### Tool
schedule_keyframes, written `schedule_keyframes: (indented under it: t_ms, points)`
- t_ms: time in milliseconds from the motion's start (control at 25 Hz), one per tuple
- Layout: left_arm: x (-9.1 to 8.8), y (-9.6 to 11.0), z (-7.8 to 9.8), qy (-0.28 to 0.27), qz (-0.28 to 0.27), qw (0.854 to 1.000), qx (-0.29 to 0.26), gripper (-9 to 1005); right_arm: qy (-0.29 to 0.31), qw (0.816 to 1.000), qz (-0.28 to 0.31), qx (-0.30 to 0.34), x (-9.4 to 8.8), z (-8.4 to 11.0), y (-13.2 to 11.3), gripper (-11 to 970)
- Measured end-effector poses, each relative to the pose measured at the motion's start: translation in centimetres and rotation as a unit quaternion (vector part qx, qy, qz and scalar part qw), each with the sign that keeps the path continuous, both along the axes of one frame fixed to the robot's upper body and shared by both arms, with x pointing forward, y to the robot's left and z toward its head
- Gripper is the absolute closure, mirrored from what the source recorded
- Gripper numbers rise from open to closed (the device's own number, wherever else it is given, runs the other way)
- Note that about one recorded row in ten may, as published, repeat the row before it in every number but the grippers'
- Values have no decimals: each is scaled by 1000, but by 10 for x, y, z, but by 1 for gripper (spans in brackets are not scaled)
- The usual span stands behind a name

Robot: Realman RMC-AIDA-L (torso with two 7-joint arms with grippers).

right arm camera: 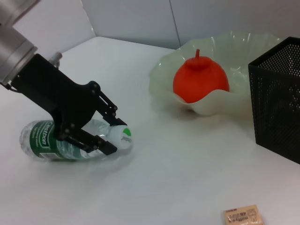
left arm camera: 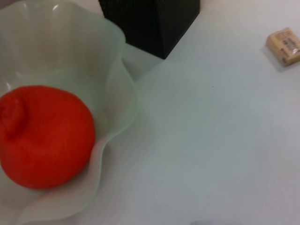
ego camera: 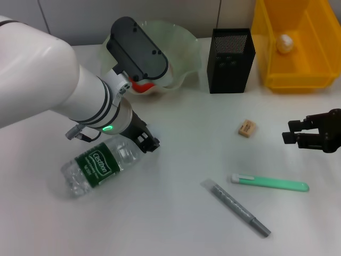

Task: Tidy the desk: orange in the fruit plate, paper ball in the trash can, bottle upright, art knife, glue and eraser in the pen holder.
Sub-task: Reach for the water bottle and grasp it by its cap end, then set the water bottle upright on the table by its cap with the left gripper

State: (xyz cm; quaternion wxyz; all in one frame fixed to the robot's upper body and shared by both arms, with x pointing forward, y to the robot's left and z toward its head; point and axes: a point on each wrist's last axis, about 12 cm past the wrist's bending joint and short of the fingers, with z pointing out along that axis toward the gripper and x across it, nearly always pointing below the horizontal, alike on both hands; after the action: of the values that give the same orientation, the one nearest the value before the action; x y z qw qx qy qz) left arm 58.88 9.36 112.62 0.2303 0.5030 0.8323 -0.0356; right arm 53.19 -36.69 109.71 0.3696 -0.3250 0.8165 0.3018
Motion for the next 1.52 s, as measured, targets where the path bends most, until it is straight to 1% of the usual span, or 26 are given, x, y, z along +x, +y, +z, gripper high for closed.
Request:
schedule_keyframes:
  t_ms: [200, 280, 320, 400, 480, 720, 880, 1200, 1320, 1520]
  points:
    - [-2, 1, 2, 5, -1, 1000, 4, 543, -1, 1000, -1, 1, 0, 0, 0, 550]
    - [-2, 3, 5, 1, -1, 1000, 8, 543, -1, 1000, 0, 1, 0, 0, 0, 550]
    - [-4, 5, 7, -10, -1, 1000, 12, 543, -1, 1000, -1, 2, 0, 0, 1, 550]
    - [-4, 5, 7, -10, -1, 1000, 12, 543, -1, 1000, -1, 3, 0, 0, 1, 550]
    - [-6, 8, 13, -26, -1, 1000, 14, 544, -1, 1000, -1, 4, 0, -1, 2, 550]
    - [-7, 15, 19, -32, 7, 999, 21, 548, -4, 1000, -3, 5, 1, 0, 2, 549]
    - [-10, 17, 26, -41, 6, 999, 24, 549, -4, 1000, -2, 5, 1, 0, 3, 549]
    - [-11, 25, 41, -51, 18, 998, 25, 550, -7, 1000, 0, 5, 4, 2, 4, 550]
    - [-13, 29, 44, -57, 21, 998, 33, 550, -7, 1000, 0, 6, 4, 2, 5, 550]
    - [-15, 31, 49, -58, 24, 998, 30, 551, -8, 1000, 0, 6, 4, 2, 5, 550]
